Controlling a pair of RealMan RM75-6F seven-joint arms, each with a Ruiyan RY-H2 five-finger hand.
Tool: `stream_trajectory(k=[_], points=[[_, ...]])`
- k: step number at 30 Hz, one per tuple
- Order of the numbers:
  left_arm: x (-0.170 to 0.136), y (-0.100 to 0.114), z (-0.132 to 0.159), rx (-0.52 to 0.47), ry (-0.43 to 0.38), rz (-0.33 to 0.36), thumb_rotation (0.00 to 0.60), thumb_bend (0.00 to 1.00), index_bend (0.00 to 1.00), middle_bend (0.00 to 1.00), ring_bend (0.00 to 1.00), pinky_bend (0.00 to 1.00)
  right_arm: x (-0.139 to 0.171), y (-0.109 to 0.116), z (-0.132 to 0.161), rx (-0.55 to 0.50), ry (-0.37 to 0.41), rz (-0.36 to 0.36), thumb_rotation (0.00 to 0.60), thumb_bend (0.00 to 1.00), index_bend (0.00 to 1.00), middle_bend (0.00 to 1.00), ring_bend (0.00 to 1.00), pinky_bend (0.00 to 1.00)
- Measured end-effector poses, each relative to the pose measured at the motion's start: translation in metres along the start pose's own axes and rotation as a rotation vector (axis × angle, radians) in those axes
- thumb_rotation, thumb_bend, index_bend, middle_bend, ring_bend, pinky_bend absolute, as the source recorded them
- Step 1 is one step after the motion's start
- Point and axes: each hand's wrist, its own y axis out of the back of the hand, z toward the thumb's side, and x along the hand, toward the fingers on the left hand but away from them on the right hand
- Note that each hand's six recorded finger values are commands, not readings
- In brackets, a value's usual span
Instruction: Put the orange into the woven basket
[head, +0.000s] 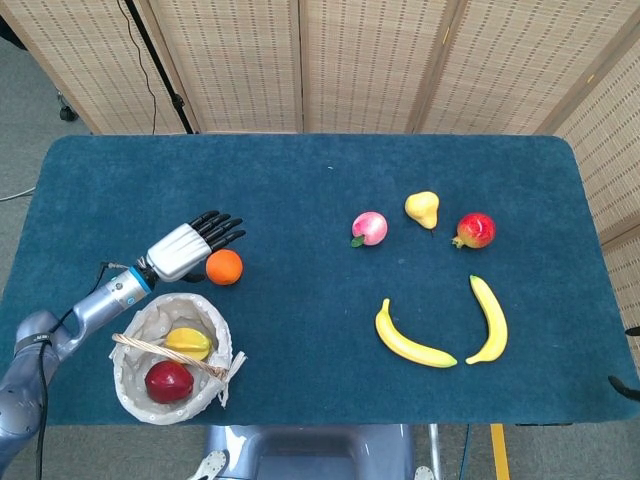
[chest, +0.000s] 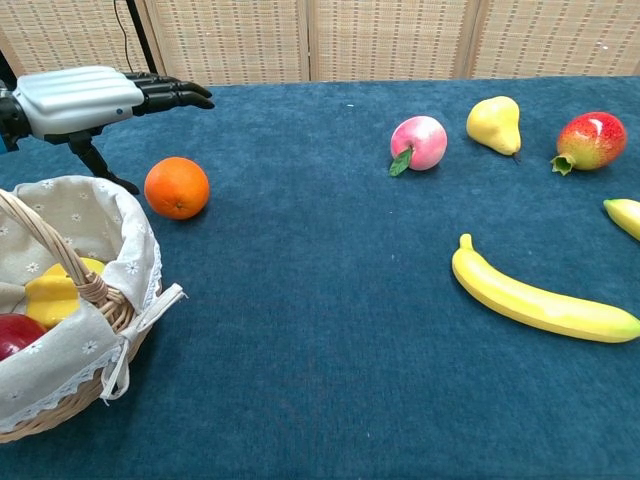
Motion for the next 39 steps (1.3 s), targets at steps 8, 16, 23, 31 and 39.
stream_trajectory(k=[8, 16, 23, 31, 39], points=[[-0.002, -0.018, 0.007, -0.06, 0.021, -0.026, 0.6, 0.02, 0.0, 0.0, 0.0, 0.13, 0.004, 0.004, -0.007, -0.008, -0.007, -0.017, 0.6, 0.0, 0.34, 0.19, 0.2, 0.15], [0.0, -0.027, 0.006, -0.104, 0.053, -0.037, 0.6, 0.02, 0.0, 0.0, 0.02, 0.26, 0.006, 0.007, -0.008, -0.018, -0.009, -0.021, 0.6, 0.0, 0.35, 0.2, 0.21, 0.15], [0.001, -0.036, 0.004, -0.134, 0.092, -0.055, 0.6, 0.02, 0.09, 0.03, 0.08, 0.33, 0.01, 0.012, -0.007, -0.045, -0.001, -0.027, 0.6, 0.0, 0.36, 0.2, 0.21, 0.16], [0.001, -0.045, 0.004, -0.155, 0.118, -0.073, 0.6, 0.02, 0.14, 0.07, 0.12, 0.37, 0.013, 0.014, -0.004, -0.068, 0.019, -0.022, 0.6, 0.0, 0.37, 0.2, 0.22, 0.16], [0.007, -0.044, 0.003, -0.148, 0.133, -0.063, 0.6, 0.03, 0.16, 0.09, 0.14, 0.37, 0.015, 0.011, 0.0, -0.08, 0.036, 0.004, 0.6, 0.0, 0.38, 0.2, 0.22, 0.16]])
